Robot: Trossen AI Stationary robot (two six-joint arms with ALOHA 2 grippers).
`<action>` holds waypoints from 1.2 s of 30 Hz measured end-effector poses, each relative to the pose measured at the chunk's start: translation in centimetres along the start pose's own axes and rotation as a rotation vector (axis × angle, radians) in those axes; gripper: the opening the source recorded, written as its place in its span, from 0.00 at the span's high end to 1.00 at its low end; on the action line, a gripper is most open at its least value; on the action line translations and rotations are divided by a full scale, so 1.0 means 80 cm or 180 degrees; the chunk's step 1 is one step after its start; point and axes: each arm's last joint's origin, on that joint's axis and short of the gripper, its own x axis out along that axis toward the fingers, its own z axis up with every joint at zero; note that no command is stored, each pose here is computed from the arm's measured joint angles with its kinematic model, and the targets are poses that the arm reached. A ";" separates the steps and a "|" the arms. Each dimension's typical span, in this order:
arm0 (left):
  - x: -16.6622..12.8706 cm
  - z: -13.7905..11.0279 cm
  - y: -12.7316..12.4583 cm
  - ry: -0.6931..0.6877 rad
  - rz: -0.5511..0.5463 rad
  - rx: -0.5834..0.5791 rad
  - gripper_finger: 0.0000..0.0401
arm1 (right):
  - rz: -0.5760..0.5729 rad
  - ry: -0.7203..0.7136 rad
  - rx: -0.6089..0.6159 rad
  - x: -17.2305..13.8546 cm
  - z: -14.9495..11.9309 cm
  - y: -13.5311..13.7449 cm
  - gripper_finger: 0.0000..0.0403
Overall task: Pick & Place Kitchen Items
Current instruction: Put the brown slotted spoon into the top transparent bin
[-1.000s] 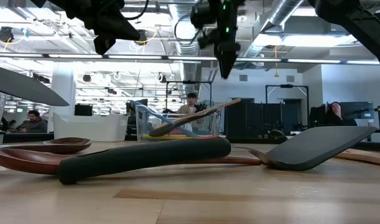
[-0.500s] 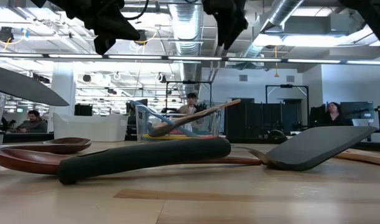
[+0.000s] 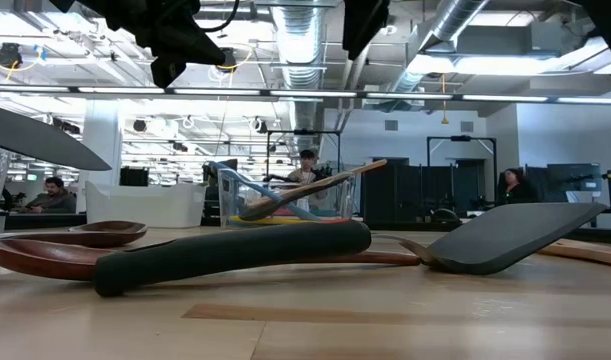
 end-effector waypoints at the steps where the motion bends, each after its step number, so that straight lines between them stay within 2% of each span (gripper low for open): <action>1: 0.000 0.000 0.000 0.0000 0.0000 0.0000 1.00 | 0.0007 -0.0004 0.0040 -0.001 0.000 0.003 0.34; 4: 0.000 0.000 0.000 0.0001 0.0001 0.0000 1.00 | 0.0035 -0.0017 0.0063 -0.003 -0.001 0.013 0.37; 7: 0.000 0.000 0.000 0.0002 -0.0003 0.0002 1.00 | 0.0091 -0.0047 -0.0058 -0.011 -0.005 0.023 0.46; 10: 0.000 -0.001 -0.002 0.0010 -0.0019 0.0010 1.00 | 0.0135 -0.0118 -0.0228 -0.026 -0.013 0.028 0.62; 14: 0.000 -0.001 -0.002 0.0012 -0.0022 0.0033 1.00 | 0.0125 -0.0131 -0.0336 -0.045 -0.036 0.031 0.90; 16: 0.000 -0.001 -0.002 0.0010 -0.0022 0.0144 1.00 | 0.0126 -0.0107 -0.0421 -0.053 -0.054 0.031 0.97; 20: 0.000 -0.001 -0.002 0.0009 -0.0022 0.0342 1.00 | 0.0079 -0.0237 -0.0286 -0.062 -0.092 0.030 0.95; 23: 0.000 0.000 -0.002 -0.0006 -0.0017 0.0481 1.00 | 0.0069 -0.0502 -0.0210 -0.058 -0.125 0.031 0.98; 31: -0.002 0.003 -0.013 -0.0177 -0.0163 0.0850 1.00 | 0.0360 -0.1495 0.0142 -0.037 -0.223 0.032 0.99; 36: -0.004 -0.001 -0.027 -0.0202 -0.0342 0.0981 1.00 | 0.0642 -0.1952 0.0467 -0.019 -0.277 0.034 0.99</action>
